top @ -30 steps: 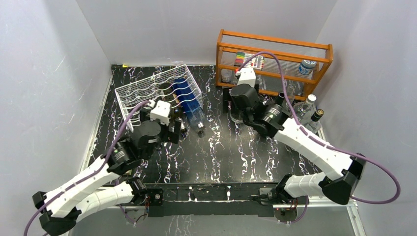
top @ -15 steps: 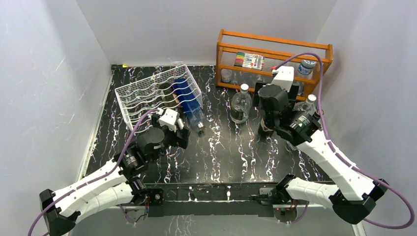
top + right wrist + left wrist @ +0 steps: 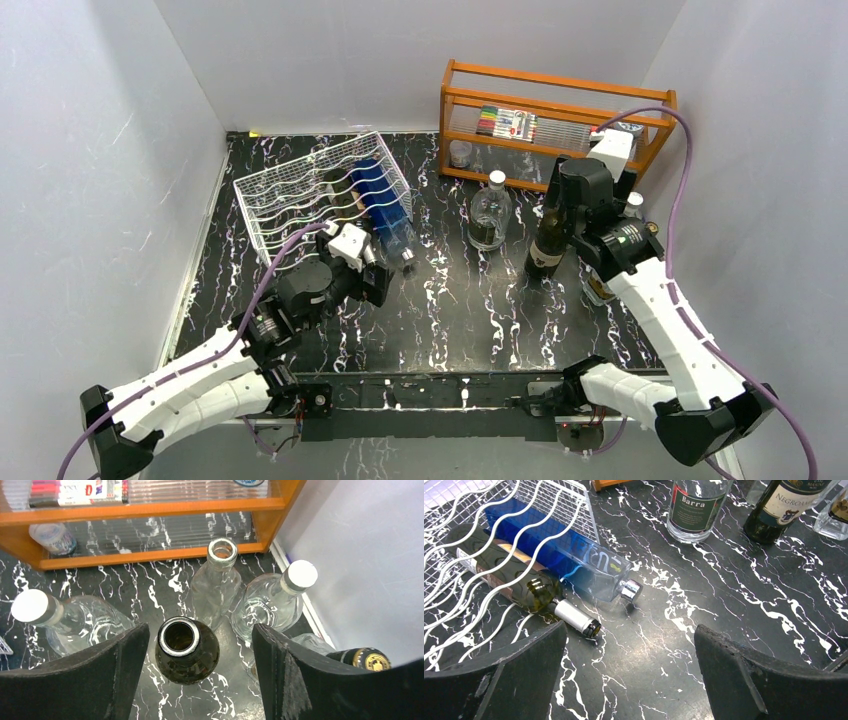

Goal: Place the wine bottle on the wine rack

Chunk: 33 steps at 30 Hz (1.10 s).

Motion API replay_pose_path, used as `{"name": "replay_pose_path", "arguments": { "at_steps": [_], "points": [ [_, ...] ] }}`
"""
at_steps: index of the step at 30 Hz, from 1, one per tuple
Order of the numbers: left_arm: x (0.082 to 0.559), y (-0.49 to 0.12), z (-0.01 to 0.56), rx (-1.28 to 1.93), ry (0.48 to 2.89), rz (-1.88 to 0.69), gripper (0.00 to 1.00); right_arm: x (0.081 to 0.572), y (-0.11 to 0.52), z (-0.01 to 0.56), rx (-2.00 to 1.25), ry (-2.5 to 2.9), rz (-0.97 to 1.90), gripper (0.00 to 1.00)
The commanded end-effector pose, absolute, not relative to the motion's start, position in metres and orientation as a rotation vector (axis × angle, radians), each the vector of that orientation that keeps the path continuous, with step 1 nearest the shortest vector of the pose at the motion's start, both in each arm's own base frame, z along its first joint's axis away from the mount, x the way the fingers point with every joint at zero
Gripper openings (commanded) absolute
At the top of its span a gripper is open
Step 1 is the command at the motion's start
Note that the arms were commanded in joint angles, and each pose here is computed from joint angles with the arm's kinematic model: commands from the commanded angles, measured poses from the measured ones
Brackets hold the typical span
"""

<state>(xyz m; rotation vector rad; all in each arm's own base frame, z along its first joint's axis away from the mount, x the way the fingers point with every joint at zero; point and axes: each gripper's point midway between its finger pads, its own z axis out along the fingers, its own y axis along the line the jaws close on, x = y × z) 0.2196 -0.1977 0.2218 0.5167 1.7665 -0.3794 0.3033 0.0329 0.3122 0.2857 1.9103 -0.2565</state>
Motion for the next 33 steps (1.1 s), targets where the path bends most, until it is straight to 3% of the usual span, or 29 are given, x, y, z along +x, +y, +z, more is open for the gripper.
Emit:
{"name": "replay_pose_path", "arguments": {
  "at_steps": [1, 13, 31, 33],
  "points": [
    [0.218, -0.205, 0.235, 0.539, 1.735, -0.422, 0.98, 0.315, 0.040, 0.303, 0.305, 1.917, -0.151, 0.82],
    [0.217, -0.205, 0.235, 0.542, 1.729, -0.423, 0.98, 0.326, 0.037, 0.277, 0.261, 1.983, -0.084, 0.63],
    [0.220, -0.204, 0.239, 0.519, 1.709, -0.422, 0.98, 0.309, 0.055, 0.304, 0.163, 1.990, 0.056, 0.00],
    [0.220, -0.204, 0.239, 0.516, 1.709, -0.423, 0.98, 0.305, 0.059, 0.309, 0.147, 1.988, 0.088, 0.00]
  ]
}}
